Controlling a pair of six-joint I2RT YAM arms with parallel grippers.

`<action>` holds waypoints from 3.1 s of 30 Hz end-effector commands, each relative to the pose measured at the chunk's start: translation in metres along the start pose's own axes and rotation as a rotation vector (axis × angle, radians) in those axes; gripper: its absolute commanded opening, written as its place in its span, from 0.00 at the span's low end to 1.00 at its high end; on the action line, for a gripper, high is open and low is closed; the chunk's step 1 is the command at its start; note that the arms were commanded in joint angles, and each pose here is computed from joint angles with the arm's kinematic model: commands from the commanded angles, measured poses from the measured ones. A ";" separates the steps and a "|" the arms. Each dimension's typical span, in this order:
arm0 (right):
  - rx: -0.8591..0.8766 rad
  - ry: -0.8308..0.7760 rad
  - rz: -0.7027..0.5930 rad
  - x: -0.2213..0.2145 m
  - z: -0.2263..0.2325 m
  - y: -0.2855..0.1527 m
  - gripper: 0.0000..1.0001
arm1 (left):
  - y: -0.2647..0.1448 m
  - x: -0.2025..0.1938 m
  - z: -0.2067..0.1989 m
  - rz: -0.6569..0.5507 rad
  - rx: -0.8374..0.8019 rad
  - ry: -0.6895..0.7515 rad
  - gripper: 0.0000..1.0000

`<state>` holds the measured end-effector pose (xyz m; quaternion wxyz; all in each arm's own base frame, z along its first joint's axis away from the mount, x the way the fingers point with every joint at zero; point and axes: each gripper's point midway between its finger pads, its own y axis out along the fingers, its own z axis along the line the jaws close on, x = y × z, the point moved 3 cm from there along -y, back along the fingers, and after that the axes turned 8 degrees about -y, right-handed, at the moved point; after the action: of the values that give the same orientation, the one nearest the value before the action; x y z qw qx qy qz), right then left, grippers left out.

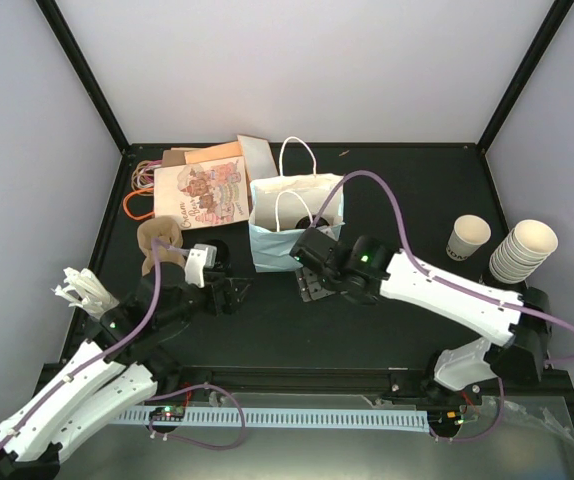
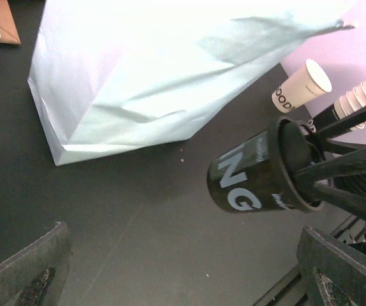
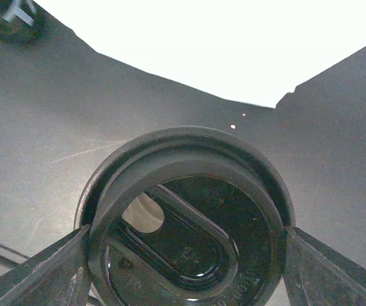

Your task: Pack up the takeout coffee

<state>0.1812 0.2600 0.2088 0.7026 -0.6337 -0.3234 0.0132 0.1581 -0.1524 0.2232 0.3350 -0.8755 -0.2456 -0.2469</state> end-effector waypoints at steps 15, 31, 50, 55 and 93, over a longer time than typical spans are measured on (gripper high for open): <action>0.122 -0.051 -0.419 0.049 -0.032 -0.161 0.81 | -0.001 0.123 -0.042 -0.144 0.248 0.148 0.99; 0.130 -0.114 -0.158 -0.001 -0.019 -0.080 0.85 | 0.012 0.136 -0.060 -0.042 0.193 0.193 0.94; 0.448 -0.145 -0.166 -0.030 0.045 -0.008 0.87 | -0.005 -0.041 0.031 0.353 0.287 -0.191 0.86; 0.482 -0.145 -0.169 -0.034 0.052 0.004 0.87 | -0.013 -0.058 0.041 0.377 0.384 -0.213 0.89; 0.207 -0.389 -0.282 -0.021 0.021 -0.023 1.00 | 0.010 0.001 0.067 0.113 0.237 -0.291 0.98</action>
<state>0.1507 0.2748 0.2082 0.6955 -0.4844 -0.5284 0.0500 0.1761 -0.1055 0.1572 0.4318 -0.8577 -0.2771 -0.0326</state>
